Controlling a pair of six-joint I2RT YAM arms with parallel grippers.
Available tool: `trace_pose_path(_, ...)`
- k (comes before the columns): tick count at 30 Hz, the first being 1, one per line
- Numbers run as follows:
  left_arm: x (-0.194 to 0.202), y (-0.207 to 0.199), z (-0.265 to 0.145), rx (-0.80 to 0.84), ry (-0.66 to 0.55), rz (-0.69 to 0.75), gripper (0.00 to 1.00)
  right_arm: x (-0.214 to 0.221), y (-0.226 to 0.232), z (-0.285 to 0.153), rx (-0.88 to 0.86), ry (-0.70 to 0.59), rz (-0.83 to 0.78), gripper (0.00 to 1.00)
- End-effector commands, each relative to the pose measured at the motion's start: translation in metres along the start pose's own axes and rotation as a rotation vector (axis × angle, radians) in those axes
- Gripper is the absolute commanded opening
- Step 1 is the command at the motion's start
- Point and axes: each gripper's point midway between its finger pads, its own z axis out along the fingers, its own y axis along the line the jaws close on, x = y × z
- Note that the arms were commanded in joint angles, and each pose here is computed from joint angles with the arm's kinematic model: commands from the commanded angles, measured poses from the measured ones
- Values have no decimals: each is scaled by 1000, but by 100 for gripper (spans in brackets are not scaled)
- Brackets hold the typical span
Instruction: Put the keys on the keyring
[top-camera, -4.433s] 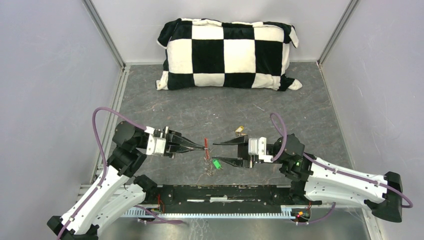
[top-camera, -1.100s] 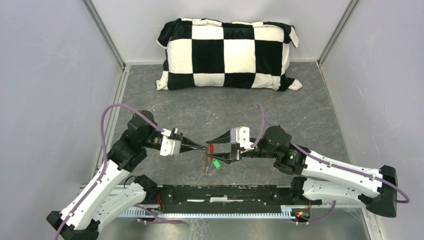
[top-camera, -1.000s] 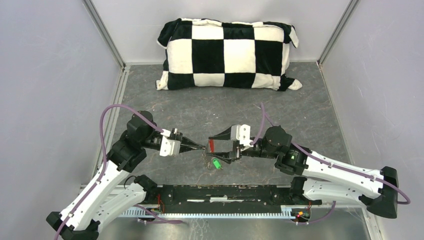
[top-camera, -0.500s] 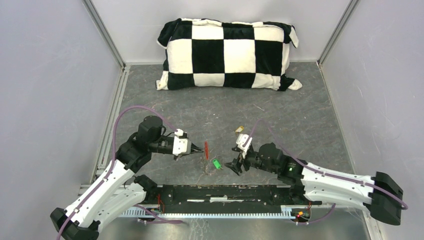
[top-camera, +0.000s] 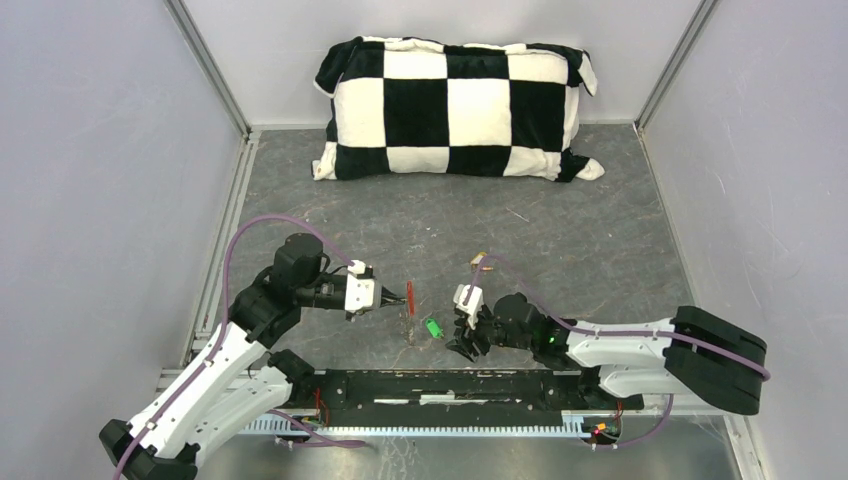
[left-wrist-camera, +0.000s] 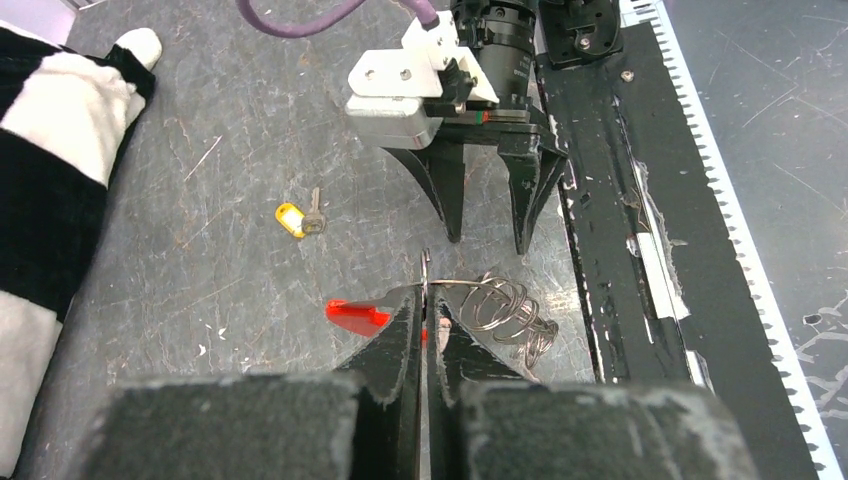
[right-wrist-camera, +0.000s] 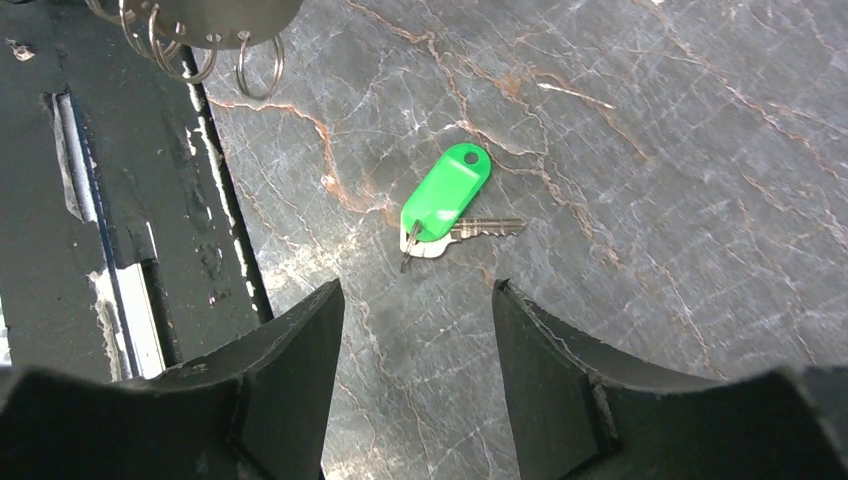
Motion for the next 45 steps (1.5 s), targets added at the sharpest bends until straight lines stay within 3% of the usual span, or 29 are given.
trace_pose_path(1, -3, 4, -2, -26, -5, 19, 2, -36, 7, 11, -47, -123, -18, 62)
trace_pose_path(24, -5, 6, -5, -46, -1, 22, 2, -27, 10, 26, -73, -81, -7, 39)
trace_pose_path(38, -11, 8, -8, -57, -10, 31, 2, -14, 8, 31, -74, -20, -19, 34)
trace_pose_path(42, -11, 7, -8, -56, -10, 32, 2, -13, 10, 31, -83, -19, -23, 22)
trace_pose_path(45, -10, 6, -8, -55, -8, 32, 2, -16, 11, 30, -91, -26, -28, 2)
